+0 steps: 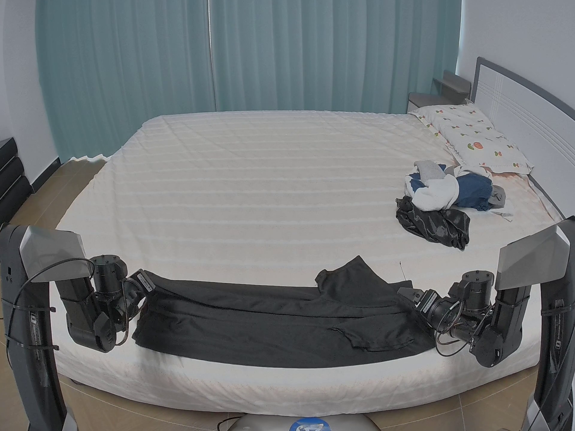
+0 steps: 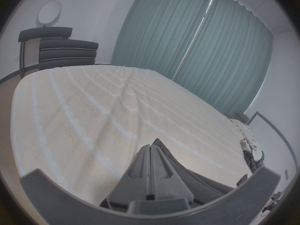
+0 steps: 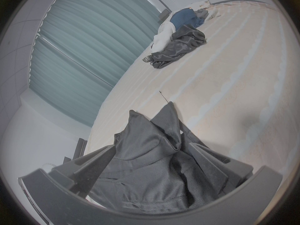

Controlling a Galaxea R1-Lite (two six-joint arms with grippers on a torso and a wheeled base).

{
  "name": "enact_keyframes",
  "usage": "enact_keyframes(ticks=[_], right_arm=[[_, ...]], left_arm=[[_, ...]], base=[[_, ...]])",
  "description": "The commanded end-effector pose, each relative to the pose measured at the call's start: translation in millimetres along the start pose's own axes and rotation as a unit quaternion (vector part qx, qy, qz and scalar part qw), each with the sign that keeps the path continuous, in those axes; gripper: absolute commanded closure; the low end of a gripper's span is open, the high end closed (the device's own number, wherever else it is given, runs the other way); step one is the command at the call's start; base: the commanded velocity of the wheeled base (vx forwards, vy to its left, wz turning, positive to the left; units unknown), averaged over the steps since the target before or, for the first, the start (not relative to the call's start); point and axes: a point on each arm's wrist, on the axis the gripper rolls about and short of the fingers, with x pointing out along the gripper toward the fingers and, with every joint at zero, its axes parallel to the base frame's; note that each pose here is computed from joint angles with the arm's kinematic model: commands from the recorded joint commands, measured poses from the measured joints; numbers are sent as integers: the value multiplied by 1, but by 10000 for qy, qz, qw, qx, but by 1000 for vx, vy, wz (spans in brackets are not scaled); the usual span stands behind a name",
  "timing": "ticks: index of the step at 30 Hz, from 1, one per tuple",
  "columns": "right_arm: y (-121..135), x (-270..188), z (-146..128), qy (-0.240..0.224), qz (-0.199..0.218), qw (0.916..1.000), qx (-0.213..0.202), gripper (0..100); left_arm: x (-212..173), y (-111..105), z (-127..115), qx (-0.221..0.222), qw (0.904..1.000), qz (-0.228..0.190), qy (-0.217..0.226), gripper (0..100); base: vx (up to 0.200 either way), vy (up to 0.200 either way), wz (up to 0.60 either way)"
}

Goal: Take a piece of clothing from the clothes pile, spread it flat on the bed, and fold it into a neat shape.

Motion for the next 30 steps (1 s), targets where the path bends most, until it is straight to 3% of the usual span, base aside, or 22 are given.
enact_keyframes(ticks=[1, 7, 16, 23, 30], right_arm=[[7, -3, 8, -139, 131, 9998, -14, 0], [11, -4, 15, -247, 211, 9995, 1, 0], [23, 15, 9, 56, 153, 9999, -52, 0], [45, 15, 7, 327, 161, 9986, 389, 0], [54, 30, -6, 637, 56, 9964, 551, 0]], left_arm=[[-2, -1, 9, -110, 9998, -82, -148, 100], [-3, -2, 13, -209, 9994, -169, -208, 100], [-3, -3, 12, -350, 9990, -195, -201, 100], [-3, -4, 12, -358, 9990, -197, -191, 100], [-3, -4, 12, -361, 9989, -205, -204, 100]], base=[[0, 0, 0], [0, 0, 0], [0, 0, 0], [0, 0, 0], [0, 0, 0]])
